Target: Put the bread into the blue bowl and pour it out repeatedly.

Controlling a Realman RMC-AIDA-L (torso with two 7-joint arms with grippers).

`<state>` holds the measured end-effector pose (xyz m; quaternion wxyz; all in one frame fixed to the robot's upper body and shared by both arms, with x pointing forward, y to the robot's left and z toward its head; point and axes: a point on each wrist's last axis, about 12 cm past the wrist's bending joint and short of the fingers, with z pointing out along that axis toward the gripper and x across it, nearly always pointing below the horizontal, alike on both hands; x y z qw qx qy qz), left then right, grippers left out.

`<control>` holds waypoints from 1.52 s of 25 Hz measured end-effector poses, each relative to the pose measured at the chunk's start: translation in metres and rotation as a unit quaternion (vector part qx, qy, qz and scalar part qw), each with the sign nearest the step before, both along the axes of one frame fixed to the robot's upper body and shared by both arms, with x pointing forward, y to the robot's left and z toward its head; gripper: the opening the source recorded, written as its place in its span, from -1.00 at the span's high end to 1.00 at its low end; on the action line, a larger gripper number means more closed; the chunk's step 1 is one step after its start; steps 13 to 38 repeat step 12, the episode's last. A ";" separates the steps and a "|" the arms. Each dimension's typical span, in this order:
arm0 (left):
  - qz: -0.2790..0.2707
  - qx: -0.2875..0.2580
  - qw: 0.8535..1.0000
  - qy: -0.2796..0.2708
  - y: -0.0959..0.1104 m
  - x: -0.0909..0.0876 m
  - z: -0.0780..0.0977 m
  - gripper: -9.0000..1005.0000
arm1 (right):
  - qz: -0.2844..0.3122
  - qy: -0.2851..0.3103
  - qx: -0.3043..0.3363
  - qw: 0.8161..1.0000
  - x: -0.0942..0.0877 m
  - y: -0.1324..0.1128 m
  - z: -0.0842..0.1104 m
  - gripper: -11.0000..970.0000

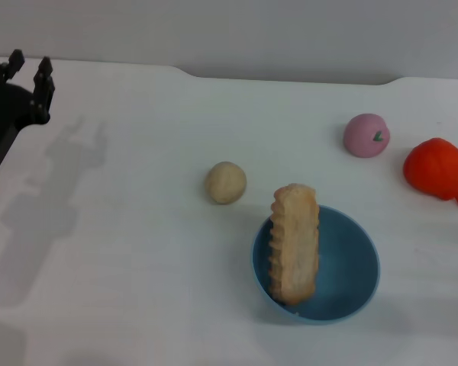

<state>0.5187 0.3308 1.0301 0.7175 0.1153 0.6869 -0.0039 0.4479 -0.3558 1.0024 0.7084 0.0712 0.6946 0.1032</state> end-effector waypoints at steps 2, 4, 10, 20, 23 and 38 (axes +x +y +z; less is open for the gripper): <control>0.007 0.014 1.000 0.006 0.002 -0.004 -0.005 0.28 | -0.005 0.000 0.001 1.000 0.000 -0.001 0.000 0.19; 0.012 0.016 1.000 0.016 0.004 -0.007 -0.009 0.28 | -0.007 0.001 0.002 1.000 0.000 -0.001 0.000 0.19; 0.008 0.014 1.000 0.024 0.001 -0.011 -0.013 0.28 | -0.006 0.003 0.004 1.000 0.001 0.000 -0.001 0.19; 0.006 0.013 1.000 0.024 0.000 -0.011 -0.014 0.28 | -0.004 0.003 0.005 1.000 0.002 0.001 -0.001 0.19; 0.006 0.013 1.000 0.024 0.000 -0.011 -0.014 0.28 | -0.004 0.003 0.005 1.000 0.002 0.001 -0.001 0.19; 0.006 0.013 1.000 0.024 0.000 -0.011 -0.014 0.28 | -0.004 0.003 0.005 1.000 0.002 0.001 -0.001 0.19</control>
